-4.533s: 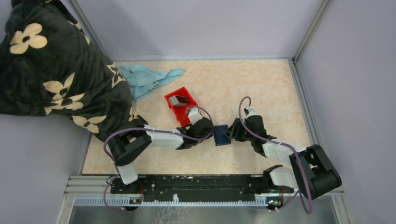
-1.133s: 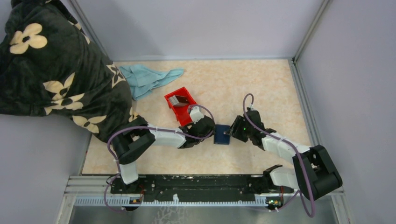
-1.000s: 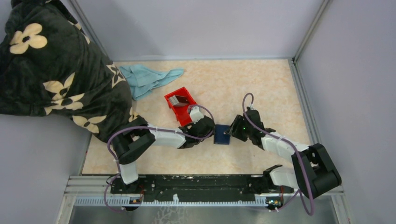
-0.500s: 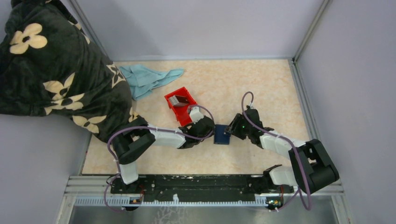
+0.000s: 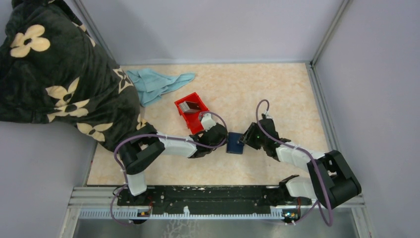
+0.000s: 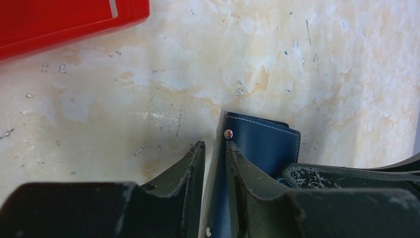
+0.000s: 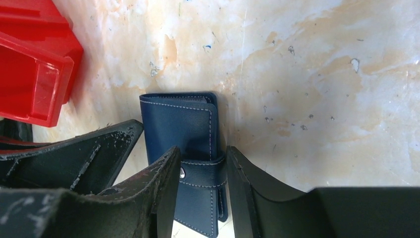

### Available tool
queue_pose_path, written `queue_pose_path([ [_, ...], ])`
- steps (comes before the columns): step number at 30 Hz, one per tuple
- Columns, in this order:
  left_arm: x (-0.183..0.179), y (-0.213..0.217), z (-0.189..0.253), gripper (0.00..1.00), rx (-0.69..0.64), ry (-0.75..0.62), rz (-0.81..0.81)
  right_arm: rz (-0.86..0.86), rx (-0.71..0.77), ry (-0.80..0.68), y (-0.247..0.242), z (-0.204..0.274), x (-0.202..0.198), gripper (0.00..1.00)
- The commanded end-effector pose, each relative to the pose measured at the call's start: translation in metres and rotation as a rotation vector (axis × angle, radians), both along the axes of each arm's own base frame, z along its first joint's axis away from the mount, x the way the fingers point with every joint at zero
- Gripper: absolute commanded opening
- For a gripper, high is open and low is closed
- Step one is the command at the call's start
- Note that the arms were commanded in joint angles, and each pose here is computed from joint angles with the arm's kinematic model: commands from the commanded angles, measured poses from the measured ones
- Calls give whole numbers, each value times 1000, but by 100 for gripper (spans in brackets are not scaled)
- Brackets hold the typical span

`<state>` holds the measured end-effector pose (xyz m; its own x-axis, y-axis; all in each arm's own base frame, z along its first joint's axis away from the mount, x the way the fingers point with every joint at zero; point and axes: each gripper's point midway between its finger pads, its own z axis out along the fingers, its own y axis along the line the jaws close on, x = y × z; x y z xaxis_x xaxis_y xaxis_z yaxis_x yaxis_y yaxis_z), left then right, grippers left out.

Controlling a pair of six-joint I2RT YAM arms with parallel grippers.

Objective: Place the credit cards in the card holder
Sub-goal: Close the card holder at the center of the board.

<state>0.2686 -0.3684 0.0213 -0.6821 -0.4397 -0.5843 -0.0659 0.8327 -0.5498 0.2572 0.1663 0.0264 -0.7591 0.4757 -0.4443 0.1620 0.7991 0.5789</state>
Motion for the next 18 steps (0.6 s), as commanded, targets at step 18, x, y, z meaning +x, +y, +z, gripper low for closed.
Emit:
queue_pose_path([
  [18,-47,60,-81,31,295,210,-63,-2,-22,-4,-10,-3,-19,44],
])
